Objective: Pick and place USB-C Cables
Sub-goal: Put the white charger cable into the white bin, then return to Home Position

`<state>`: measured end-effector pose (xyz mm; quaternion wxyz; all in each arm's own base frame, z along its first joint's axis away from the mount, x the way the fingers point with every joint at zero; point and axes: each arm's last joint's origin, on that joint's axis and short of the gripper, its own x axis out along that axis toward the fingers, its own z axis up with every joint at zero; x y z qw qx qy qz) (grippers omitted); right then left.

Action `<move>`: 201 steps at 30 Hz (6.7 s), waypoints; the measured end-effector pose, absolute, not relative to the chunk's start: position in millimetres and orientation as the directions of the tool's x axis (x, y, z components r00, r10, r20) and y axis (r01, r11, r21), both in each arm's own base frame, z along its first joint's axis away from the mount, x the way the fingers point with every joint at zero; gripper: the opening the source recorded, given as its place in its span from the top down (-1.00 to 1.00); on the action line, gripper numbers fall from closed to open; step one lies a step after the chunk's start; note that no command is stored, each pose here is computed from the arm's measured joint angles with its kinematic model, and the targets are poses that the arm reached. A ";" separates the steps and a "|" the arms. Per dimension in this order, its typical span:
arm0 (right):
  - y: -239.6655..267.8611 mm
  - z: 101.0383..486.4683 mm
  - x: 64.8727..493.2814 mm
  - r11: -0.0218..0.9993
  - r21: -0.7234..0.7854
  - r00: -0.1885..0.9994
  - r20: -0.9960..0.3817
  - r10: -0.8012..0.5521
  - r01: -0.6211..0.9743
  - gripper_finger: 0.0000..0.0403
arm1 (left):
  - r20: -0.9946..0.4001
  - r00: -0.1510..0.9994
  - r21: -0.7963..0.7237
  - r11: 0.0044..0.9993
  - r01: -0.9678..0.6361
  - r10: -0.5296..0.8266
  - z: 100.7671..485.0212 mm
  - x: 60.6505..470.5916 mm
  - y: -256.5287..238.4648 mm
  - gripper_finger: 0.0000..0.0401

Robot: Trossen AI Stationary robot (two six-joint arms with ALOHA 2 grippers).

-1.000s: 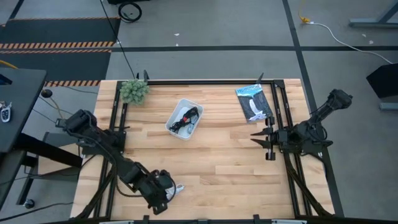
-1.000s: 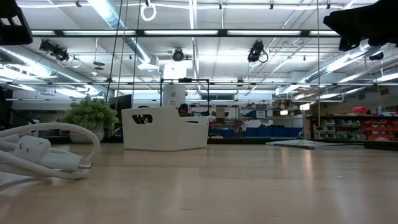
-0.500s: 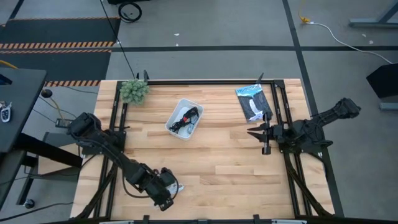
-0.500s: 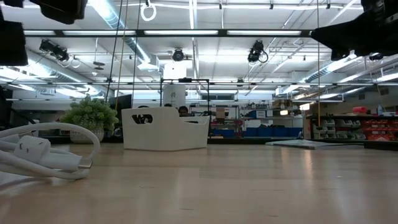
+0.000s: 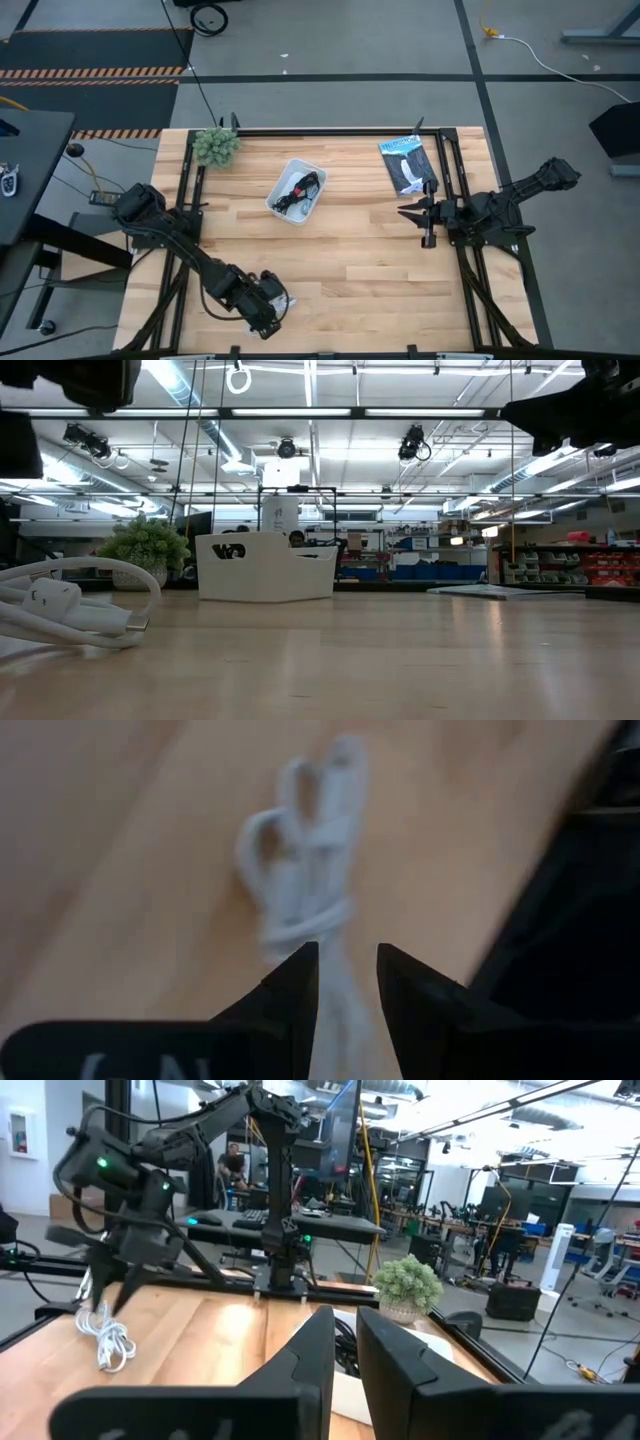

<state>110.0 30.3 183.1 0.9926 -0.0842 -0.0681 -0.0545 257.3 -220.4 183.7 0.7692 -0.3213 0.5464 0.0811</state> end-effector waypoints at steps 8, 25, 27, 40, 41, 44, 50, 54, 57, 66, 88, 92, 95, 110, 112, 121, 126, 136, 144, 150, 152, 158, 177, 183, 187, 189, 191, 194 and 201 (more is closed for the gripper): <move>30.4 183.0 110.0 0.980 -0.160 0.985 0.144 -0.095 0.118 0.74 | -0.914 0.355 -0.354 0.812 -0.464 -0.196 180.7 254.1 -217.9 0.42; 30.4 182.9 110.0 0.980 -0.161 0.985 0.143 -0.094 0.117 0.74 | -0.936 0.313 -0.294 0.845 -0.447 -0.160 164.1 258.4 -217.5 -0.13; 30.4 183.2 110.0 0.980 -0.160 0.985 0.145 -0.094 0.117 0.74 | -0.940 0.306 -0.284 0.847 -0.449 -0.153 163.0 258.7 -216.2 -0.11; 30.4 183.8 109.9 0.980 -0.157 0.984 0.151 -0.095 0.118 0.74 | -0.943 0.307 -0.263 0.854 -0.448 -0.130 152.2 260.6 -221.5 0.52; 30.4 183.7 109.9 0.980 -0.157 0.984 0.150 -0.095 0.118 0.74 | -0.944 0.303 -0.265 0.852 -0.451 -0.132 151.9 261.4 -220.5 0.56; 30.4 183.7 109.9 0.980 -0.157 0.984 0.150 -0.095 0.118 0.74 | -0.939 0.310 -0.284 0.845 -0.453 -0.150 157.9 261.8 -217.5 0.69; 30.4 183.8 109.9 0.980 -0.157 0.984 0.151 -0.095 0.118 0.74 | -0.918 0.368 -0.309 0.848 -0.431 -0.148 185.5 265.6 -210.0 0.90; 30.4 183.8 109.9 0.980 -0.157 0.984 0.151 -0.095 0.118 0.74 | -0.901 0.428 -0.268 0.863 -0.429 -0.067 209.5 271.7 -203.2 0.98; 30.4 183.7 109.9 0.980 -0.158 0.984 0.150 -0.095 0.118 0.74 | -0.906 0.422 -0.235 0.864 -0.446 -0.028 218.8 273.9 -197.4 0.95; 30.4 184.6 109.9 0.981 -0.152 0.983 0.159 -0.095 0.120 0.74 | -0.913 0.407 -0.243 0.848 -0.471 -0.035 205.4 278.6 -201.4 0.57; 30.4 184.7 109.9 0.981 -0.152 0.983 0.159 -0.095 0.120 0.74 | -0.951 0.302 -0.212 0.859 -0.466 -0.071 151.8 295.9 -214.0 -0.13; 30.4 184.7 109.9 0.981 -0.152 0.983 0.160 -0.095 0.120 0.74 | -0.951 0.301 -0.210 0.857 -0.471 -0.068 151.7 297.0 -212.2 0.09; 30.4 184.7 109.9 0.981 -0.152 0.983 0.160 -0.095 0.120 0.74 | -0.951 0.302 -0.210 0.859 -0.467 -0.068 152.0 297.3 -212.2 0.28; 30.4 184.7 109.9 0.981 -0.152 0.983 0.160 -0.095 0.120 0.74 | -0.947 0.311 -0.055 0.911 -0.408 0.082 201.0 316.0 -192.0 0.59; 30.4 184.7 109.9 0.981 -0.152 0.983 0.159 -0.095 0.120 0.74 | -0.932 0.324 0.015 0.911 -0.413 0.163 217.5 323.0 -179.6 0.59; 30.4 184.7 109.9 0.981 -0.152 0.983 0.160 -0.095 0.120 0.74 | -0.859 0.342 0.202 0.867 -0.456 0.381 273.8 360.5 -99.4 0.56; 30.4 184.7 109.9 0.981 -0.152 0.983 0.160 -0.095 0.120 0.74 | -0.844 0.268 0.294 0.819 -0.493 0.464 272.3 372.6 -36.0 0.55; 30.4 184.7 109.9 0.981 -0.152 0.983 0.159 -0.095 0.120 0.74 | -0.918 0.192 0.151 0.753 -0.640 0.347 267.5 370.0 74.5 0.55; 30.4 184.7 109.9 0.981 -0.152 0.983 0.159 -0.095 0.119 0.74 | -0.956 0.164 0.054 0.698 -0.714 0.242 241.0 356.9 109.6 0.54; 30.4 184.7 109.9 0.981 -0.152 0.983 0.160 -0.095 0.119 0.74 | -0.948 0.199 0.035 0.702 -0.711 0.249 225.7 359.2 107.3 0.40; 30.4 184.7 109.9 0.981 -0.152 0.983 0.160 -0.095 0.120 0.74 | -0.947 0.200 0.037 0.707 -0.706 0.249 225.5 359.4 106.9 0.29; 30.4 184.7 109.9 0.981 -0.152 0.983 0.160 -0.095 0.120 0.74 | -0.946 0.202 0.050 0.730 -0.681 0.253 234.7 358.9 107.6 0.00; 30.4 184.7 109.9 0.981 -0.152 0.983 0.160 -0.095 0.120 0.74 | -0.959 0.157 0.090 0.778 -0.622 0.237 222.8 354.0 100.1 0.24; 30.4 184.7 109.9 0.981 -0.152 0.983 0.159 -0.096 0.120 0.74 | -0.959 0.155 0.105 0.810 -0.577 0.235 223.6 351.9 98.2 0.39; 30.4 184.7 109.9 0.981 -0.151 0.983 0.160 -0.095 0.120 0.74 | -0.934 0.239 0.099 0.835 -0.541 0.266 251.8 352.4 90.1 0.44; 30.4 184.7 109.9 0.981 -0.152 0.983 0.159 -0.095 0.120 0.74 | -0.915 0.274 0.122 0.851 -0.511 0.296 263.7 349.6 82.8 0.45; 30.4 184.7 109.9 0.981 -0.152 0.983 0.160 -0.095 0.120 0.74 | -0.899 0.283 0.165 0.857 -0.487 0.334 273.2 344.8 75.3 0.45; 30.4 184.7 109.9 0.981 -0.152 0.983 0.160 -0.096 0.120 0.74 | -0.873 0.304 0.211 0.856 -0.471 0.382 284.7 337.7 65.1 0.45; 30.4 184.7 109.9 0.981 -0.152 0.982 0.160 -0.096 0.120 0.74 | -0.865 0.327 0.234 0.882 -0.409 0.381 282.1 315.9 54.5 0.45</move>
